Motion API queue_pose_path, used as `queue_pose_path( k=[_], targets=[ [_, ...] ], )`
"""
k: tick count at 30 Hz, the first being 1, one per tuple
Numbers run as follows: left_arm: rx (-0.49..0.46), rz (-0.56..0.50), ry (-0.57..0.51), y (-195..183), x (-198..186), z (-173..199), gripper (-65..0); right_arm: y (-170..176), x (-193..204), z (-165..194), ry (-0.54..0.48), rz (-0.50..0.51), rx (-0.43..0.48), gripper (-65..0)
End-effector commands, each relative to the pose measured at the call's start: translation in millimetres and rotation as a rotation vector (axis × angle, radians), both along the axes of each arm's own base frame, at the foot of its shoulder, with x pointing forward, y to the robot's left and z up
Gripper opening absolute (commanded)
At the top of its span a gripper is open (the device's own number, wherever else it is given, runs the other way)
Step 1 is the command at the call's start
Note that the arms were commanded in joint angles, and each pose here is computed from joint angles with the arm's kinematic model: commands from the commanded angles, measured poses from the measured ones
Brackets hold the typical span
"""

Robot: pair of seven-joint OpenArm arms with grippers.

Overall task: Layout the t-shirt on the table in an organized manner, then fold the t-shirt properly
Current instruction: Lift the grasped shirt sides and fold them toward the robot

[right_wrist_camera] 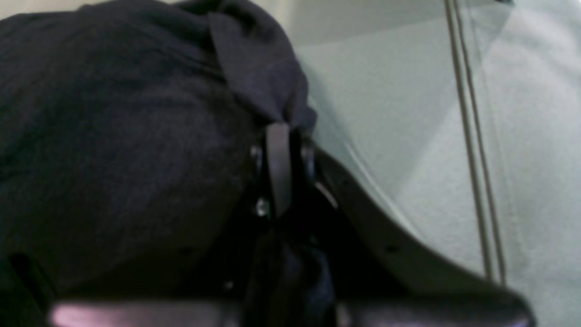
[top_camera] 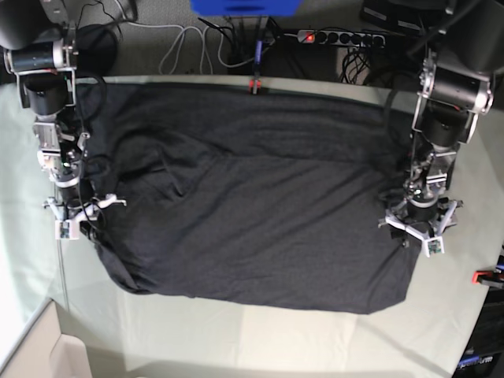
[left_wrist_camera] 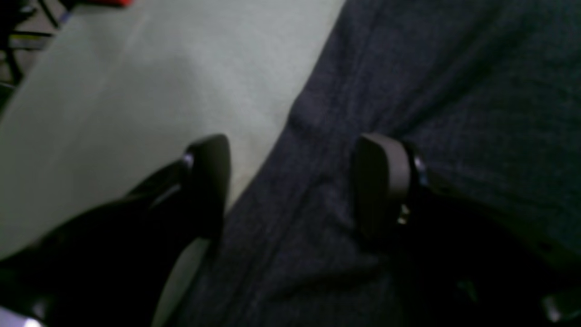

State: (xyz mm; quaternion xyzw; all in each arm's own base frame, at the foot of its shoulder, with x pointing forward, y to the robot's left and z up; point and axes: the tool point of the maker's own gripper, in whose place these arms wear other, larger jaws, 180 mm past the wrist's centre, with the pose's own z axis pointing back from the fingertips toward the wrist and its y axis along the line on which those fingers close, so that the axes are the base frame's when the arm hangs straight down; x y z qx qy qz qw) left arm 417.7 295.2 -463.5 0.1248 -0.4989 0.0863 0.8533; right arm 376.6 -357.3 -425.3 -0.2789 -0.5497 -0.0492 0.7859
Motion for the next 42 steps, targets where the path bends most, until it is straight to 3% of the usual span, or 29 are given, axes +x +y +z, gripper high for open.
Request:
queue_pose_path(
  k=[1, 4, 6, 10, 11, 19, 27, 34, 42],
  targets=[
    [-0.010, -0.024, -0.012, -3, 10, 8, -23.4, -6, 12, 21, -0.064, 0.003, -0.018, -65.0],
    [-0.018, -0.031, -0.009, -4, 10, 7, -27.3, -6, 12, 21, -0.064, 0.003, -0.018, -65.0],
    [-0.018, -0.031, -0.009, -4, 10, 7, -36.8, -6, 12, 21, -0.064, 0.003, -0.018, -65.0],
    [-0.018, -0.028, -0.011, -3, 10, 7, -62.7, -7, 12, 21, -0.064, 0.001, -0.017, -65.0],
    [-0.018, -0.028, -0.010, -3, 9, 7, -65.0, -7, 12, 21, -0.064, 0.001, -0.017, -65.0],
    [-0.020, -0.034, -0.016, -5, 7, 6, -64.7, -8, 11, 16, -0.037, -0.012, -0.004, -65.0],
    [-0.052, -0.124, -0.150, -38, 34, 53, -64.7, -10, 11, 13, -0.011, -0.028, 0.014, -65.0],
    [-0.148, -0.028, -0.184, -16, 22, 80, -64.7, -10, 12, 14, -0.014, -0.028, 0.012, -65.0],
    [-0.167, -0.022, -0.194, -13, 8, 93, -64.7, -9, 10, 13, -0.018, -0.023, 0.011, -65.0]
  ],
)
